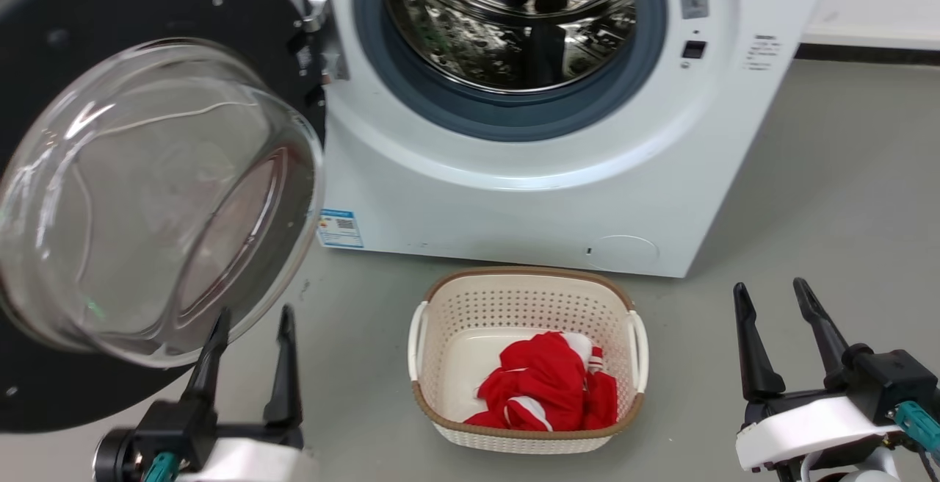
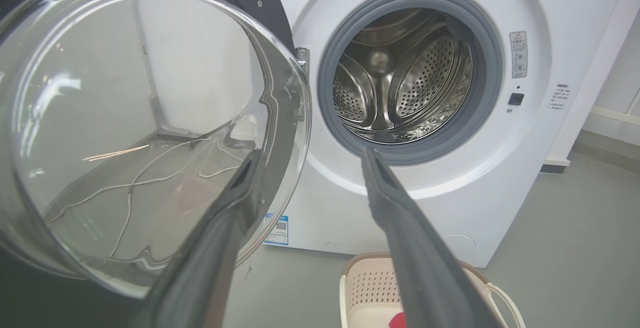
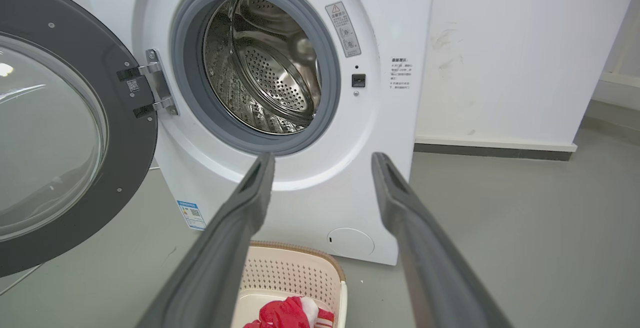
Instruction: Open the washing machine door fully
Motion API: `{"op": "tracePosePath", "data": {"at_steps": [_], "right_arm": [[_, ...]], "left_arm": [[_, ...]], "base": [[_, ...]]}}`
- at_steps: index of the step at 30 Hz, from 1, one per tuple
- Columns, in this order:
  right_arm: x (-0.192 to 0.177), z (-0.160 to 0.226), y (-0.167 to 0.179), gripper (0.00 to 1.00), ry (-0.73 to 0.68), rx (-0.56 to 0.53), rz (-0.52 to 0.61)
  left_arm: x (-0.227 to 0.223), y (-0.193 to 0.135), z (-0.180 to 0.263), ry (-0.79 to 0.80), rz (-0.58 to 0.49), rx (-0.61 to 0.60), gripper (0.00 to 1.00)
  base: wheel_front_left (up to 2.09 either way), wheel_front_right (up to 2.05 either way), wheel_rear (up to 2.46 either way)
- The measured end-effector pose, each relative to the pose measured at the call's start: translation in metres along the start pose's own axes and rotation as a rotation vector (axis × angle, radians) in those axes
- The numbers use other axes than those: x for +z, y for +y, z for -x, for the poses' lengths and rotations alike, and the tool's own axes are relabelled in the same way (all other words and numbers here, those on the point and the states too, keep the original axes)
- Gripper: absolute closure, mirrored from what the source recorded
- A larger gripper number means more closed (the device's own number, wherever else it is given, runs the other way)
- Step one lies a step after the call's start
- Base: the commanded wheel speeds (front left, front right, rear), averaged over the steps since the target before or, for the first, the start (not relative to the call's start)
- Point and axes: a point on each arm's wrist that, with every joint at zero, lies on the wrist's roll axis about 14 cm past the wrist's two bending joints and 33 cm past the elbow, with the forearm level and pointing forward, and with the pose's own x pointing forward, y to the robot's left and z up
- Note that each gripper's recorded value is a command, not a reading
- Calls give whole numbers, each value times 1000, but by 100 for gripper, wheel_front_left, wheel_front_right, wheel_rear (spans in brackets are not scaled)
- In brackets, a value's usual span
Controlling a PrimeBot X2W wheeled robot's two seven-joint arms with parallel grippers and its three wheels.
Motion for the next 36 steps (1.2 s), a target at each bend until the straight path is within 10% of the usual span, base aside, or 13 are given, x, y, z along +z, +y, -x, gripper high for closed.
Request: {"op": "tracePosePath", "data": {"at_steps": [36], "right_arm": [[11,31,-37,0,-12,-124,36]], "left_arm": [[3,-48,-36,-33,-24,-147,0]], "base": [[0,0,0]]}}
